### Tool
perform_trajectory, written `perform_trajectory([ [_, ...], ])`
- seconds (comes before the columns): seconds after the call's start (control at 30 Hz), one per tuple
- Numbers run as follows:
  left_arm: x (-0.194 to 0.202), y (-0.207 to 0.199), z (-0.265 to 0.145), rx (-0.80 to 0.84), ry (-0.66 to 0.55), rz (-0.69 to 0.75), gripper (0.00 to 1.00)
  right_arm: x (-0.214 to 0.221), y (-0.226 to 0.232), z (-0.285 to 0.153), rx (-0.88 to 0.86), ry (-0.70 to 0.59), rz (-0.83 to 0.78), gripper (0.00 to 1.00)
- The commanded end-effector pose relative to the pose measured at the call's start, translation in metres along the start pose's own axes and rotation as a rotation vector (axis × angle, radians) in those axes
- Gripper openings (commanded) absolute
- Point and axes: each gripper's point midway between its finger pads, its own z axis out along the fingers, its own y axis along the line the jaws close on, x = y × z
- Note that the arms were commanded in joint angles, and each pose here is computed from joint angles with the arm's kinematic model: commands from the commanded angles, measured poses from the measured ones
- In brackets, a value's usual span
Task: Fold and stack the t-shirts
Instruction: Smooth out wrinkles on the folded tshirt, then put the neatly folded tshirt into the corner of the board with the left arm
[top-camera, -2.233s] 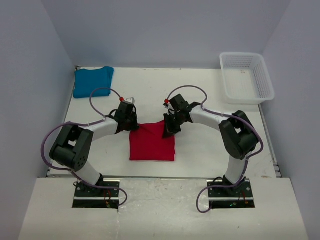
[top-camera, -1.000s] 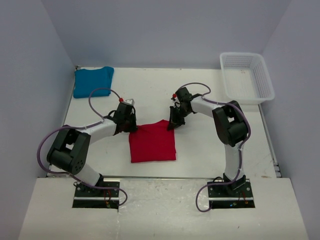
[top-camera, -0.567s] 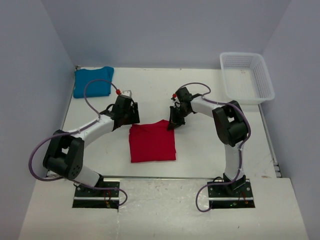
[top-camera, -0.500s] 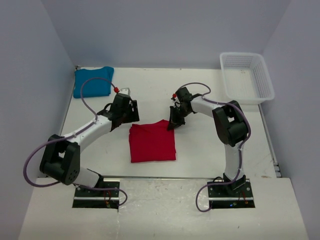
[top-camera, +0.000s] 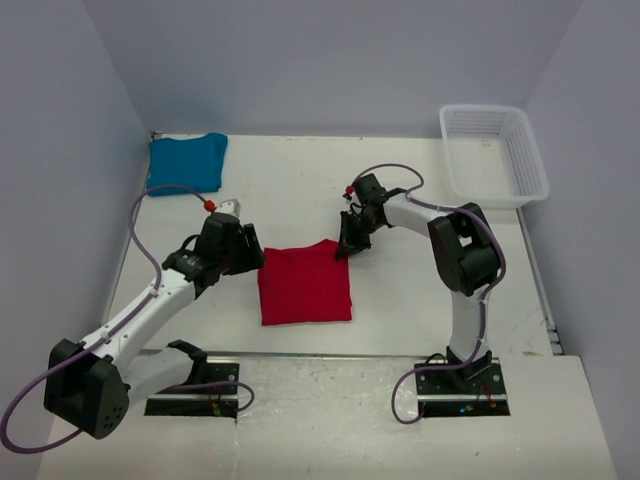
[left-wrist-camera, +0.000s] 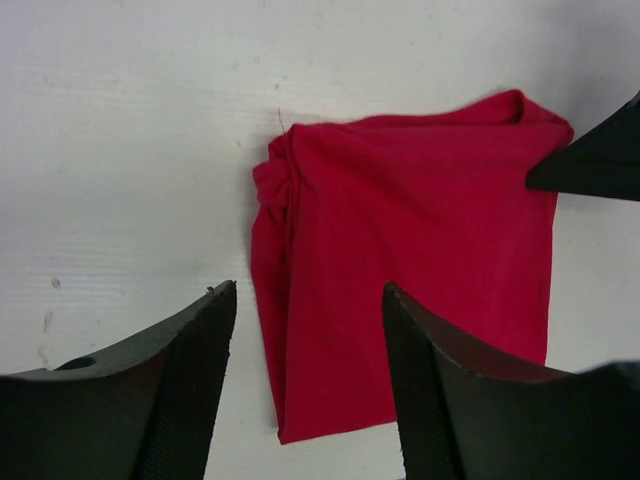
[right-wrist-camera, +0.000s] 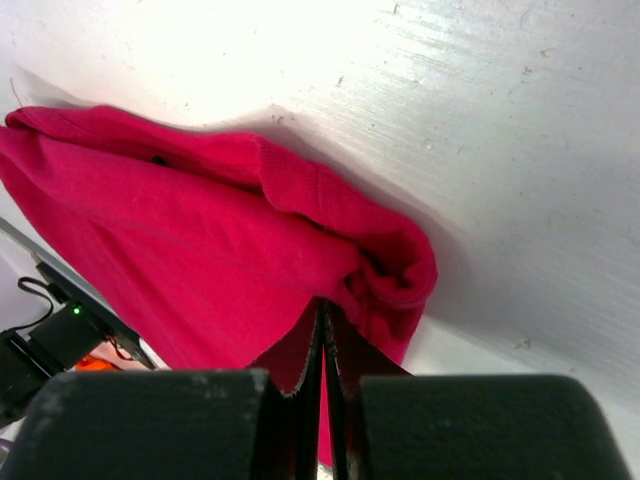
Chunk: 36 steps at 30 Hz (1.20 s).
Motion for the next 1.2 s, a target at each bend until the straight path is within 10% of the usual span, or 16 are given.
perform_trajectory([
  [0.0, 0.024, 0.000, -0.004, 0.021, 0.079, -0.045, 0.59, -0.009, 0.014, -0.019, -0.020, -0.075, -0.060, 0.00],
  [0.23, 0.052, -0.007, 0.004, 0.101, 0.184, -0.043, 0.74, 0.000, 0.015, -0.015, -0.031, -0.065, -0.073, 0.00],
  [1.17, 0.145, 0.018, 0.043, 0.153, 0.438, -0.139, 0.77, 0.004, 0.019, -0.018, -0.054, -0.068, -0.086, 0.00],
])
